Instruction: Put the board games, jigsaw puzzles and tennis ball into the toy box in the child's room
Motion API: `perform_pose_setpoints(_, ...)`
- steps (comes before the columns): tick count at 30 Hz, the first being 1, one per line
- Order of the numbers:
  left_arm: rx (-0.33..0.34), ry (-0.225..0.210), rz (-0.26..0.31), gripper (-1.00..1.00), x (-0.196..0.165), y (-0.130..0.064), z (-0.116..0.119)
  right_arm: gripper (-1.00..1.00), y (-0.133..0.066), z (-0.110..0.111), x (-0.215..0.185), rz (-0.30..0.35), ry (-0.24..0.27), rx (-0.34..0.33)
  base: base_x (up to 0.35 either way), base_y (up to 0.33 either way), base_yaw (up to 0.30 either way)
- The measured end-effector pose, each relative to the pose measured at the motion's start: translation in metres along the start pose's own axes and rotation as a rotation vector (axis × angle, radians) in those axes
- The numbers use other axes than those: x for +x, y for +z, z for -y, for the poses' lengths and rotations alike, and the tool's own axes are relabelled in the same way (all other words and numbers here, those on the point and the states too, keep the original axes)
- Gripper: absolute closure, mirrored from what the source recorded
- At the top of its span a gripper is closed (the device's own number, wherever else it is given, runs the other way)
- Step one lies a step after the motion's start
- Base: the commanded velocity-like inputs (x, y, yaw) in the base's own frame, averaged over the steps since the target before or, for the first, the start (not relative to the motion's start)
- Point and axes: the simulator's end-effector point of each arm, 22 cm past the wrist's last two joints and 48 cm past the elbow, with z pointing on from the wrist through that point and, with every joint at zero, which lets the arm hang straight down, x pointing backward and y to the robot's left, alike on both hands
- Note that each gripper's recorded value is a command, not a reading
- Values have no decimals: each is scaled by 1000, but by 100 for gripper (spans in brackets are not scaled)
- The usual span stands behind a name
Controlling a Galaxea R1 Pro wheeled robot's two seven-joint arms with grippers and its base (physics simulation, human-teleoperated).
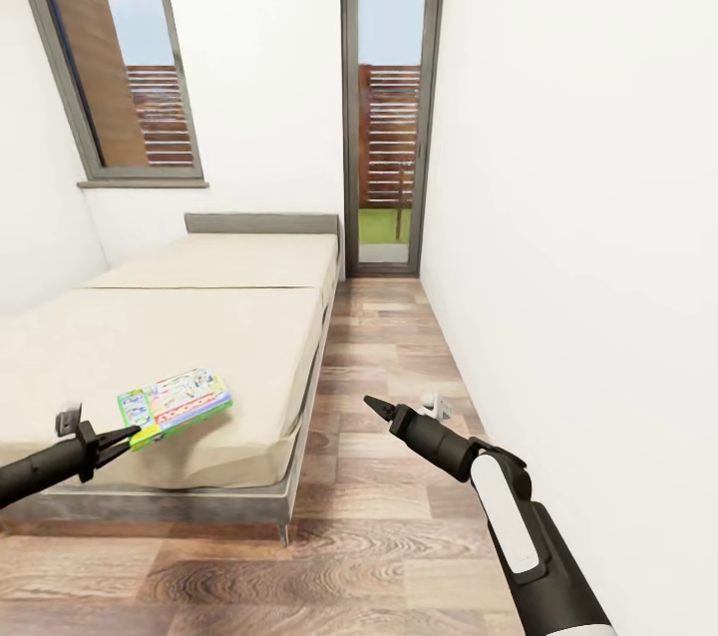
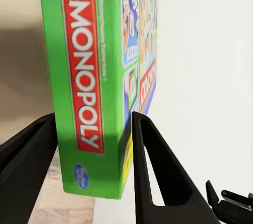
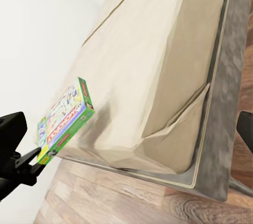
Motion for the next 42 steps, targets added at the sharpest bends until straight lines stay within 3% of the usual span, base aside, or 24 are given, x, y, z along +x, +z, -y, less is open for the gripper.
perform_pose_setpoints(5,9,41,20,100,-20,-11,21,-100,0,-8,-8,0,-1,0,0,0,0)
perform_pose_setpoints(10,102,77,36,100,-40,-32,58,-100,1,-16,-17,-1,0,1,0,0,0)
perform_pose_setpoints(19,172,135,70,100,-70,-76,92,-100,3,-24,-19,-14,-8,0,0,0,0)
perform_pose_setpoints(26,217,171,-21,100,-63,-84,122,-100,4,-33,-30,-14,-8,9,0,0,0)
perform_pose_setpoints(28,201,178,-55,100,-59,-83,124,-100,4,-36,-34,-13,-8,9,0,0,0)
perform_pose_setpoints(35,171,191,-76,100,-65,-88,134,-100,6,-49,-41,-27,-17,12,0,0,0)
perform_pose_setpoints(38,165,194,-84,100,-66,-87,139,-100,13,-53,-35,-68,-70,78,-117,0,0)
perform_pose_setpoints(42,157,226,-105,100,-68,-85,151,-100,12,-37,-38,-94,-106,218,-222,0,0)
